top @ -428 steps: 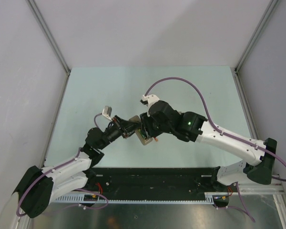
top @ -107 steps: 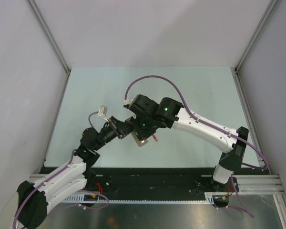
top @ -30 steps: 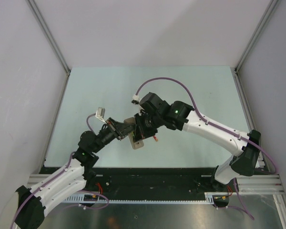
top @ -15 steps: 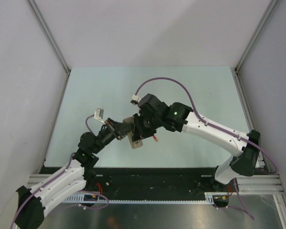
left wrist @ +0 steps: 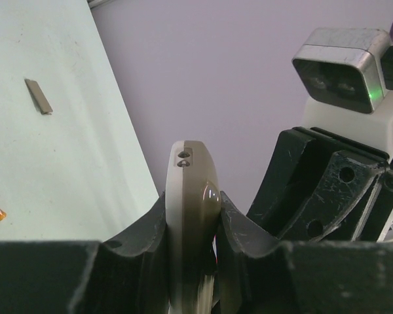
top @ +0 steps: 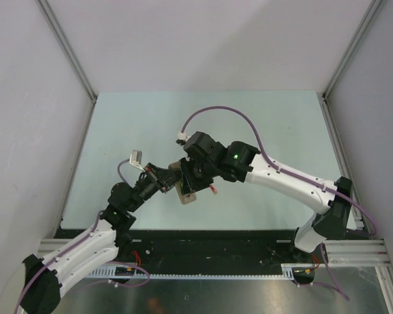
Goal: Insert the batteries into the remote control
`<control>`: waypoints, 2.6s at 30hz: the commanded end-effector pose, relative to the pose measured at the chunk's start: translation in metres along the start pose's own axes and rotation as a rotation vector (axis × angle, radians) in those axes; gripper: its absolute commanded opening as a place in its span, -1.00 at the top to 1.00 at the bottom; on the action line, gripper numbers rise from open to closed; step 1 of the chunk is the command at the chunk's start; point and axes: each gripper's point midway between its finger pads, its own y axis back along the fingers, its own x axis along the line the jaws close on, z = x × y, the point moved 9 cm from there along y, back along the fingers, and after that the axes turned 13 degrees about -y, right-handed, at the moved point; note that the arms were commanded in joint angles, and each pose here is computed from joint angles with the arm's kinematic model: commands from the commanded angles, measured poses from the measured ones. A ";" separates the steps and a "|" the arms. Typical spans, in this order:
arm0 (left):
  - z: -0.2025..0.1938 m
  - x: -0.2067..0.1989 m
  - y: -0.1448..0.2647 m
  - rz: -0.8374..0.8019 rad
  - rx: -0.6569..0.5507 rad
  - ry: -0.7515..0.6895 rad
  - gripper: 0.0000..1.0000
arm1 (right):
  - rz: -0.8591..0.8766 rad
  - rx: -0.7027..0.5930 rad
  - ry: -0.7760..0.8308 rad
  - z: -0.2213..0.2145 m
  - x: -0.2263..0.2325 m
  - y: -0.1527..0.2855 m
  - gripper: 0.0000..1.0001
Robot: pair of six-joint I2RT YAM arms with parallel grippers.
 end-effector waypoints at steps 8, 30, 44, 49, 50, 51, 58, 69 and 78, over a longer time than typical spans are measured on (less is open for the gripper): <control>0.012 -0.028 -0.008 -0.111 -0.051 0.097 1.00 | -0.145 -0.049 0.033 0.010 -0.017 -0.022 0.57; 0.016 -0.028 -0.016 -0.088 -0.054 0.120 1.00 | -0.179 -0.031 0.047 0.008 -0.024 -0.028 0.29; 0.013 -0.024 -0.013 -0.078 -0.058 0.121 1.00 | -0.237 -0.072 0.059 0.011 -0.025 -0.021 0.27; 0.015 -0.024 -0.012 -0.078 -0.064 0.118 1.00 | -0.256 -0.066 0.065 0.009 -0.027 -0.018 0.24; 0.015 -0.025 -0.012 -0.082 -0.064 0.116 1.00 | -0.259 -0.069 0.066 0.009 -0.027 -0.017 0.24; 0.015 -0.025 -0.012 -0.083 -0.068 0.115 1.00 | -0.257 -0.072 0.066 0.010 -0.027 -0.016 0.24; 0.016 -0.022 -0.012 -0.069 -0.077 0.122 1.00 | -0.285 -0.095 0.073 0.009 -0.026 -0.013 0.24; 0.019 -0.026 -0.016 -0.074 -0.084 0.113 1.00 | -0.340 -0.121 0.099 0.005 -0.023 -0.018 0.23; 0.015 -0.020 -0.014 -0.059 -0.069 0.112 1.00 | -0.319 -0.155 0.106 0.010 -0.019 -0.007 0.02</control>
